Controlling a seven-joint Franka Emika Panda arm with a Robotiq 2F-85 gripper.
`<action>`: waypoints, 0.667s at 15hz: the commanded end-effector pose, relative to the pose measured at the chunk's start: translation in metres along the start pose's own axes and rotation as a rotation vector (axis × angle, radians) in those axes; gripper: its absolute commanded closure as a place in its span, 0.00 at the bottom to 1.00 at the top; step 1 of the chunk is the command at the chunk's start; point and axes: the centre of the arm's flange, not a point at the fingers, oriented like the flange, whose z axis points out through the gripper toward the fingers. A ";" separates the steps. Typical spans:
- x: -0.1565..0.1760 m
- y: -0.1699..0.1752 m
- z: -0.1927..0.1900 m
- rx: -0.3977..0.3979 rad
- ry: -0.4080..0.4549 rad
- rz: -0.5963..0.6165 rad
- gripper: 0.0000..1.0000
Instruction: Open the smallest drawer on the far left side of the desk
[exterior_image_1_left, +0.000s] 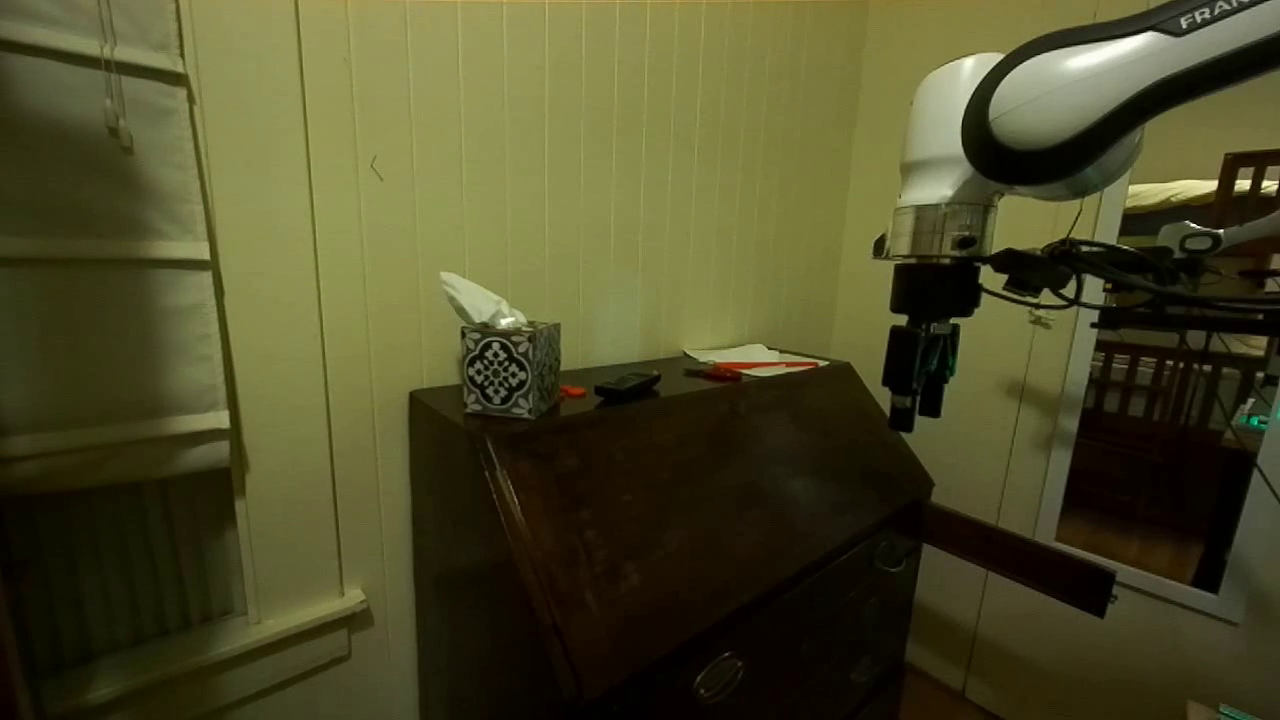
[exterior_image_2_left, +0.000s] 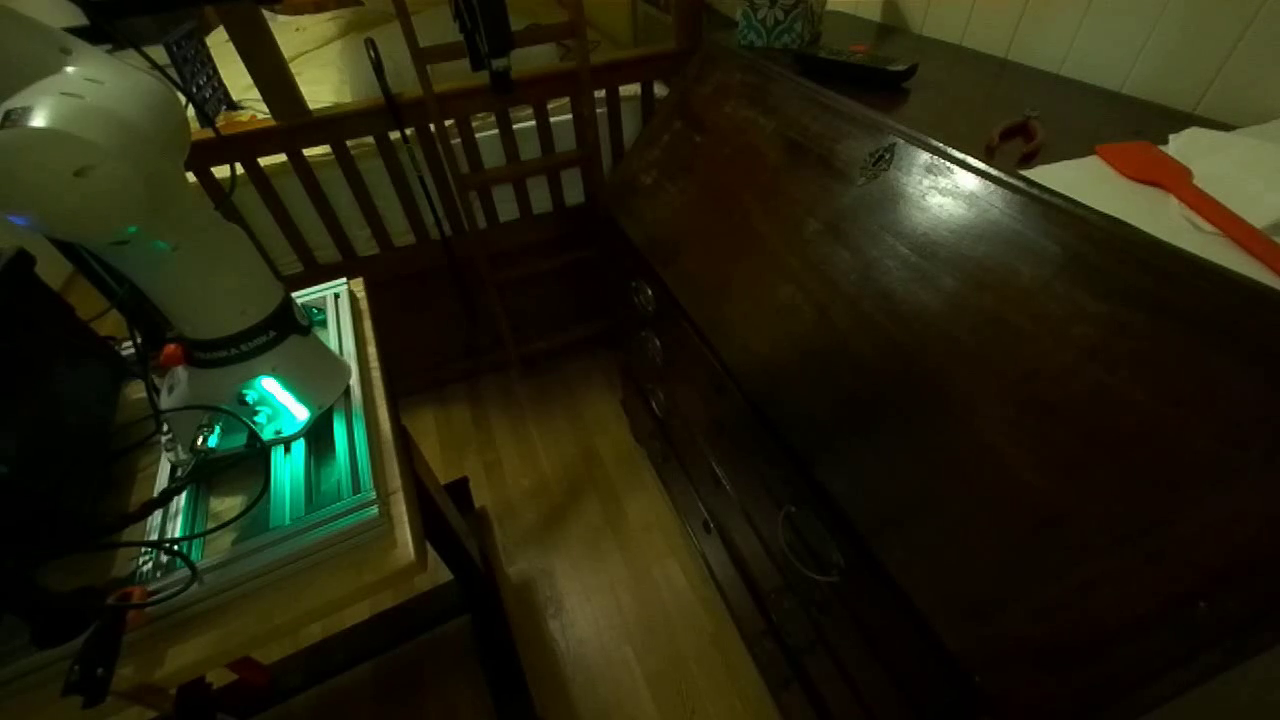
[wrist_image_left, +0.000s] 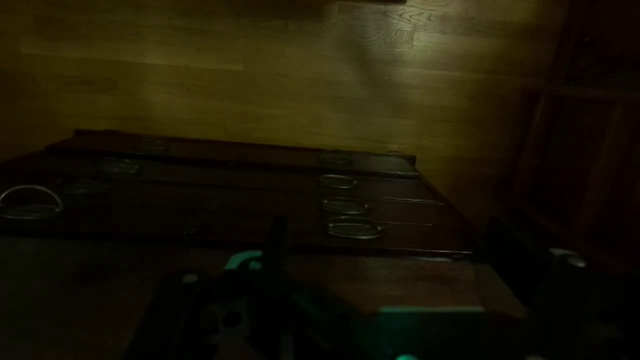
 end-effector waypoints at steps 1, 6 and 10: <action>0.017 -0.002 0.012 -0.004 0.009 0.026 0.00; 0.067 -0.058 0.091 -0.010 0.004 -0.007 0.00; 0.080 -0.125 0.158 0.005 -0.047 -0.023 0.00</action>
